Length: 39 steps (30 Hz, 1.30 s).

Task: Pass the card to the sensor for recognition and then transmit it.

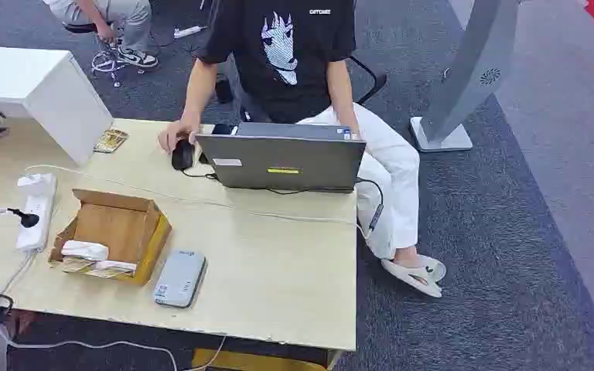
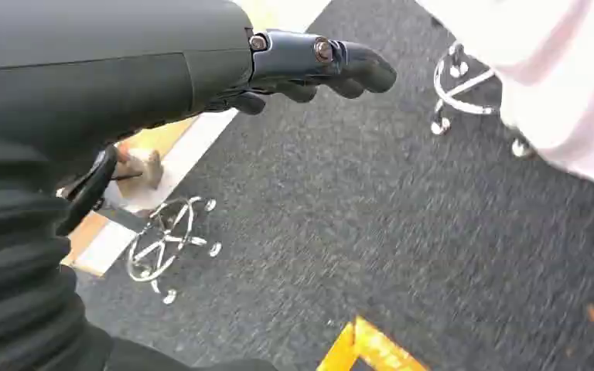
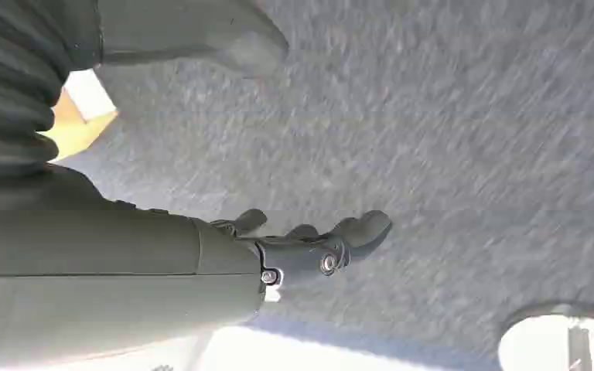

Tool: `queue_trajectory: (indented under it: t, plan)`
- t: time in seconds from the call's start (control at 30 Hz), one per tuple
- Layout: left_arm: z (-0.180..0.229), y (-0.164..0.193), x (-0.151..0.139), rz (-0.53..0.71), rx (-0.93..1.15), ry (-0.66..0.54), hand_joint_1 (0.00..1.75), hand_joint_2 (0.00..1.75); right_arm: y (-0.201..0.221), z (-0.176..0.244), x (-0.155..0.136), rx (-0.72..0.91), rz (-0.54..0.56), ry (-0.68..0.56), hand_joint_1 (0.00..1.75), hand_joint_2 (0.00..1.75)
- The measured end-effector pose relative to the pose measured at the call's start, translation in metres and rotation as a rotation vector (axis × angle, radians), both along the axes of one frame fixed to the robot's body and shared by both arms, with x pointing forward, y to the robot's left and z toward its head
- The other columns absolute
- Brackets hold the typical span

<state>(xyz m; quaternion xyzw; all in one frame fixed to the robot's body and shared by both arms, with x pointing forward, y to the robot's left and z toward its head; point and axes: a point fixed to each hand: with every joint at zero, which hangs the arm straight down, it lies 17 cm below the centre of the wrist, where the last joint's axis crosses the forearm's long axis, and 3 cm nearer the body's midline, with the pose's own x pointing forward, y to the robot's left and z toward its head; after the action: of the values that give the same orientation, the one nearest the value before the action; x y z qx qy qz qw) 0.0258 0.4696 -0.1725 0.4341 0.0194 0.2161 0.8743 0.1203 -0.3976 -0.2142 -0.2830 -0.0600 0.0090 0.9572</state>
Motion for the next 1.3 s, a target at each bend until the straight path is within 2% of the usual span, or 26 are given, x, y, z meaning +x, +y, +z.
queue_trajectory:
  t: [0.37, 0.6, 0.67, 0.77, 0.9, 1.03, 1.1, 1.2, 1.23, 1.27, 1.3]
  plan:
    - [0.034, 0.031, 0.000, 0.010, 0.228, -0.083, 0.00, 1.75, -0.050, 0.004, -0.061, -0.122, -0.087, 0.074, 0.00, 1.75]
    - [0.058, 0.046, 0.004, -0.001, 0.370, -0.133, 0.00, 1.75, -0.066, 0.007, -0.090, -0.172, -0.112, 0.116, 0.00, 1.75]
    - [0.072, 0.056, 0.018, -0.077, 0.436, -0.178, 0.00, 1.75, -0.067, 0.007, -0.095, -0.177, -0.119, 0.118, 0.00, 1.75]
    - [0.110, 0.075, 0.059, -0.273, 0.628, -0.305, 0.00, 1.75, -0.069, 0.008, -0.099, -0.188, -0.152, 0.097, 0.00, 1.75]
    - [0.142, 0.090, 0.051, -0.310, 0.784, -0.331, 0.00, 1.75, -0.066, 0.005, -0.100, -0.189, -0.185, 0.066, 0.00, 1.75]
    - [0.173, 0.103, 0.049, -0.348, 0.882, -0.288, 0.00, 1.75, -0.062, 0.003, -0.101, -0.184, -0.205, 0.053, 0.00, 1.75]
    - [0.214, 0.137, 0.050, -0.262, 0.989, -0.368, 0.00, 1.75, -0.069, 0.005, -0.101, -0.198, -0.144, 0.099, 0.00, 1.75]
    - [0.314, 0.249, 0.063, -0.123, 1.060, -0.477, 0.00, 1.75, -0.080, 0.005, -0.080, -0.179, -0.075, 0.118, 0.00, 1.75]
    - [0.345, 0.268, 0.073, -0.096, 1.094, -0.516, 0.00, 1.75, -0.081, 0.005, -0.076, -0.173, -0.066, 0.121, 0.00, 1.75]
    - [0.385, 0.282, 0.085, -0.105, 1.156, -0.556, 0.00, 1.75, -0.081, 0.005, -0.073, -0.169, -0.058, 0.122, 0.00, 1.75]
    - [0.423, 0.286, 0.102, -0.167, 1.229, -0.588, 0.00, 1.75, -0.080, 0.006, -0.069, -0.165, -0.046, 0.122, 0.00, 1.75]
